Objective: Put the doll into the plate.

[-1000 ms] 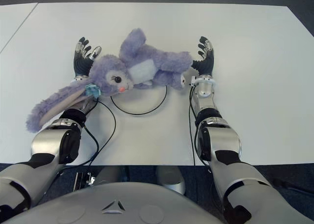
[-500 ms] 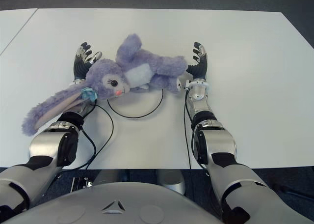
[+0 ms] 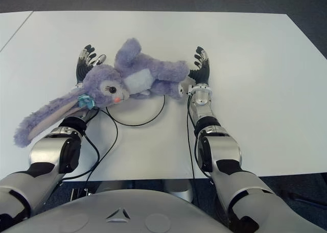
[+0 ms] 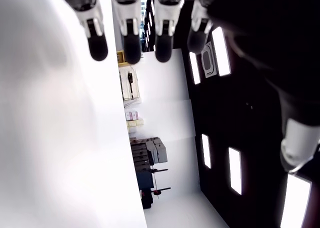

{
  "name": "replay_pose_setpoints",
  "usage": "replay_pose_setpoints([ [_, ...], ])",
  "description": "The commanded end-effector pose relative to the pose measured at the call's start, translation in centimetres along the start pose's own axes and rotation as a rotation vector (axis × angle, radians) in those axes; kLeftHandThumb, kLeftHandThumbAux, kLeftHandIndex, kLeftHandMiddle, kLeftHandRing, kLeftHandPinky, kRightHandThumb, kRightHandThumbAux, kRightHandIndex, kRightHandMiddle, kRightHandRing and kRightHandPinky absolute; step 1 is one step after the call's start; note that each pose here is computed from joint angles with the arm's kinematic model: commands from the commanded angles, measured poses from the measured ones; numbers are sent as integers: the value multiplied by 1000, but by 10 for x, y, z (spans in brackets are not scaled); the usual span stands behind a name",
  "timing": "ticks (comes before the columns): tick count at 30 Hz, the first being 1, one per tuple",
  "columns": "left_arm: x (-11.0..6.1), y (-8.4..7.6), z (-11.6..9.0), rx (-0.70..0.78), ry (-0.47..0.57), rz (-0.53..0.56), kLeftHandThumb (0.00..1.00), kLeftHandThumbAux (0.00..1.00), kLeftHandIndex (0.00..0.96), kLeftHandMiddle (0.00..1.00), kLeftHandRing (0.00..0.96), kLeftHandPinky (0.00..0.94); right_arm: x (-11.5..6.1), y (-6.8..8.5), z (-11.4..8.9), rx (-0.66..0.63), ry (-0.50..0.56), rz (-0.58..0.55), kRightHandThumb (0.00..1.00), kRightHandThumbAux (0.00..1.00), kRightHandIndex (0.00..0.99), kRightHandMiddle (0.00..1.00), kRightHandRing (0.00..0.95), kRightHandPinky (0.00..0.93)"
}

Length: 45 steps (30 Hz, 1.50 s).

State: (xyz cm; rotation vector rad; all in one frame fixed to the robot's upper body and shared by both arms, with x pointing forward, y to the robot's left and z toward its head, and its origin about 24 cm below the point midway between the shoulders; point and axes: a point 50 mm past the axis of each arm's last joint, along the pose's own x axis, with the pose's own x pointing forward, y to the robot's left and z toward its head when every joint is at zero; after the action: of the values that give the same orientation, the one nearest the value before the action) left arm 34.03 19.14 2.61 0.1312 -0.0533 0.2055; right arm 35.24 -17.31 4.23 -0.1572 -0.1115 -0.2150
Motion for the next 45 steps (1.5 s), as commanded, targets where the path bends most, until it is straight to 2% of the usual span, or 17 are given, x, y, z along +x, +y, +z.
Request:
replay_pose_setpoints([
  [1,-100,-10,-103,71,428,-80,0,565,121,135,135,161,-111,6,-108,-15,477,16,0,935,113,138,139,184],
  [19,-100,-9,-104,85,441,-66,0,599,136,152,144,163,-111,7,-108,-19,473,14,0,994,153,173,165,202],
  [45,-100,-11,-103,72,433,-61,0,576,138,152,146,164,-109,5,-107,-30,472,15,0,998,168,187,175,208],
])
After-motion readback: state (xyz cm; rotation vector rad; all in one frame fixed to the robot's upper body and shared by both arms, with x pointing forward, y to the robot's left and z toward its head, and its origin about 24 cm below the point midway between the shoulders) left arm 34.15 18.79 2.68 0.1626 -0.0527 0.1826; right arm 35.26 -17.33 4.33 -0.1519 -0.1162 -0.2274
